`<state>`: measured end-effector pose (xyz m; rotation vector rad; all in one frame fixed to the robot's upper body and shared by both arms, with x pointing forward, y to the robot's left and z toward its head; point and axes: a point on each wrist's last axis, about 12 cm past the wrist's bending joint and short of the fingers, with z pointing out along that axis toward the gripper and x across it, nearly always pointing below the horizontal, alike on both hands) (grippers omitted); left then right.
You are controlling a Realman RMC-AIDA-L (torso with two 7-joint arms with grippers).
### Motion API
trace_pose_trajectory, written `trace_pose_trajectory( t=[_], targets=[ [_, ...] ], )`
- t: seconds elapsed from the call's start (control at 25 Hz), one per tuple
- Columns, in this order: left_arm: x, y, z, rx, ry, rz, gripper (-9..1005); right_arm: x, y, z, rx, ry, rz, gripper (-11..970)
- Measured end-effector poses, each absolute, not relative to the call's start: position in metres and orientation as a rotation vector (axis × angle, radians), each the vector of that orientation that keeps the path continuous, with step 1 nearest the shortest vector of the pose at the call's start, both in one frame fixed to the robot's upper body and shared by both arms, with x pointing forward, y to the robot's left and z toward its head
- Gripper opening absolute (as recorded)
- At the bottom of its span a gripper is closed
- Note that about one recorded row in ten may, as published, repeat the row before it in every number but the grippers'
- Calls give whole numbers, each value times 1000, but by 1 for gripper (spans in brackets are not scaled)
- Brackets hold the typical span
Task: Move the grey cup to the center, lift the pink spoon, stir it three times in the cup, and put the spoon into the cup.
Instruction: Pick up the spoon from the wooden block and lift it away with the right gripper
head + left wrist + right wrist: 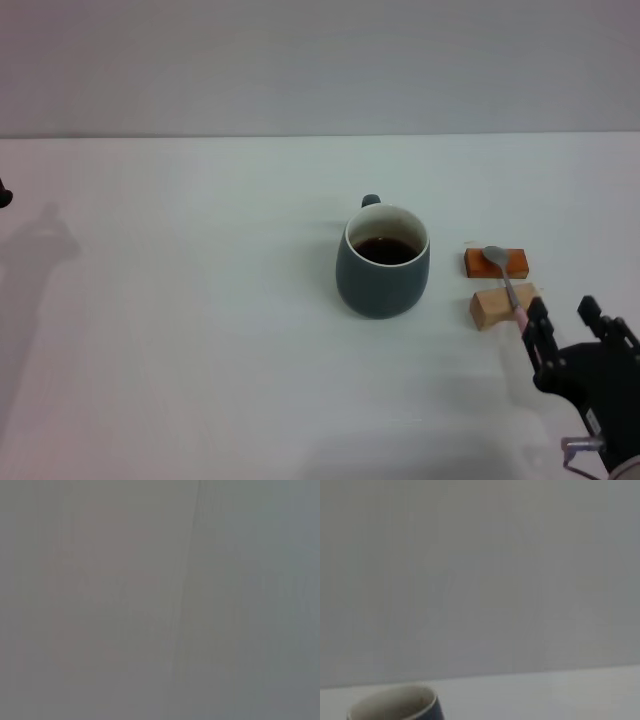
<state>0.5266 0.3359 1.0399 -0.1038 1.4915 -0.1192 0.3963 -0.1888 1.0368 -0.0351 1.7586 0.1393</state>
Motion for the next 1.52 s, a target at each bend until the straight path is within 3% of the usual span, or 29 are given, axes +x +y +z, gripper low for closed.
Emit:
trace_pose_trajectory(
  t=[1.0, 1.52],
  targets=[
    [526, 338, 1040, -116, 1484, -115, -2, 399, -196, 1014, -123, 1885, 158, 509],
    [524, 335, 1039, -118, 1482, -142, -2, 413, -202, 1006, -133, 1931, 159, 511]
  ],
)
